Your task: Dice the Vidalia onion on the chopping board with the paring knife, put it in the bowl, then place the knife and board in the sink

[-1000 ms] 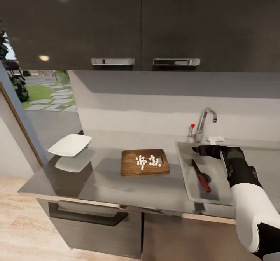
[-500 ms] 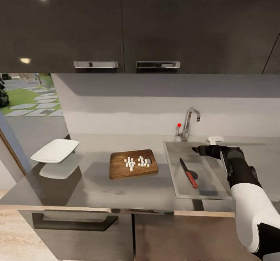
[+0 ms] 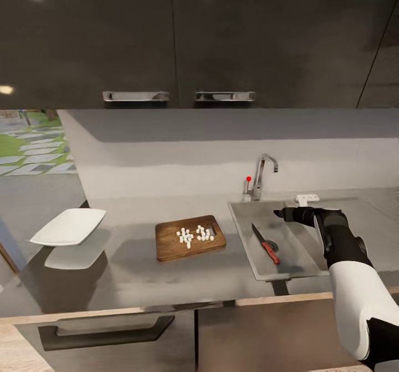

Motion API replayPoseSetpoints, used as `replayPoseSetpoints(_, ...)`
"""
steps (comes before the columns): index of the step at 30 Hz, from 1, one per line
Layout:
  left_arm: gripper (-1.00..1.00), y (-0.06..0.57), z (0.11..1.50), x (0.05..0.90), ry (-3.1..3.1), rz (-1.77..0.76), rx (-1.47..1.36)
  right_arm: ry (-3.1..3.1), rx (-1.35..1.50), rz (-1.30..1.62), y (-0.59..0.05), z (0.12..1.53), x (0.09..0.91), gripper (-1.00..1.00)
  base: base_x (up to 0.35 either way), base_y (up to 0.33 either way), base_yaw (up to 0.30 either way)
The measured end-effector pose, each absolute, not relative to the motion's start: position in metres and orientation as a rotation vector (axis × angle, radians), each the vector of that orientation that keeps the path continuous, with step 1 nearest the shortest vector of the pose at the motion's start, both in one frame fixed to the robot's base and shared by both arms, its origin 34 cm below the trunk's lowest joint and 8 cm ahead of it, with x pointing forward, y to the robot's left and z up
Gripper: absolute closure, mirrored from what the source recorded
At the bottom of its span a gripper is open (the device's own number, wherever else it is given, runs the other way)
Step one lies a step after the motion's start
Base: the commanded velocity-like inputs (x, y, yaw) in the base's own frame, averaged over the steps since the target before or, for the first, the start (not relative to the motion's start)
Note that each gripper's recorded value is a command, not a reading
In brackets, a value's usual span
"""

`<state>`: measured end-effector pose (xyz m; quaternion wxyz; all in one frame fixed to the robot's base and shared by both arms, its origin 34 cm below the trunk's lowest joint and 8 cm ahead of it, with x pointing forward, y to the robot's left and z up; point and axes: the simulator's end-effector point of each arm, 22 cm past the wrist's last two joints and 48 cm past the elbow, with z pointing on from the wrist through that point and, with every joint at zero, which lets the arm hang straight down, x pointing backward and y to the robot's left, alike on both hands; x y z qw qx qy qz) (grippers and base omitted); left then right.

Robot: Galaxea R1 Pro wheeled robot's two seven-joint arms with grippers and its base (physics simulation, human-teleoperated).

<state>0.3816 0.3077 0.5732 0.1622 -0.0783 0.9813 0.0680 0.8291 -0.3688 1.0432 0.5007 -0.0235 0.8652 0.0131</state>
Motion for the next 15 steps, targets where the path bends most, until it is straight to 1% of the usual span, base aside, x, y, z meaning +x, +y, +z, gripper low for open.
replayPoseSetpoints(15, -1.00, 0.308, 0.573, 0.382, 2.800, 0.193, -0.224, 2.090, -0.091, 0.023, -0.365, 1.031, 0.831, -1.00, 0.002, 0.008, -0.006)
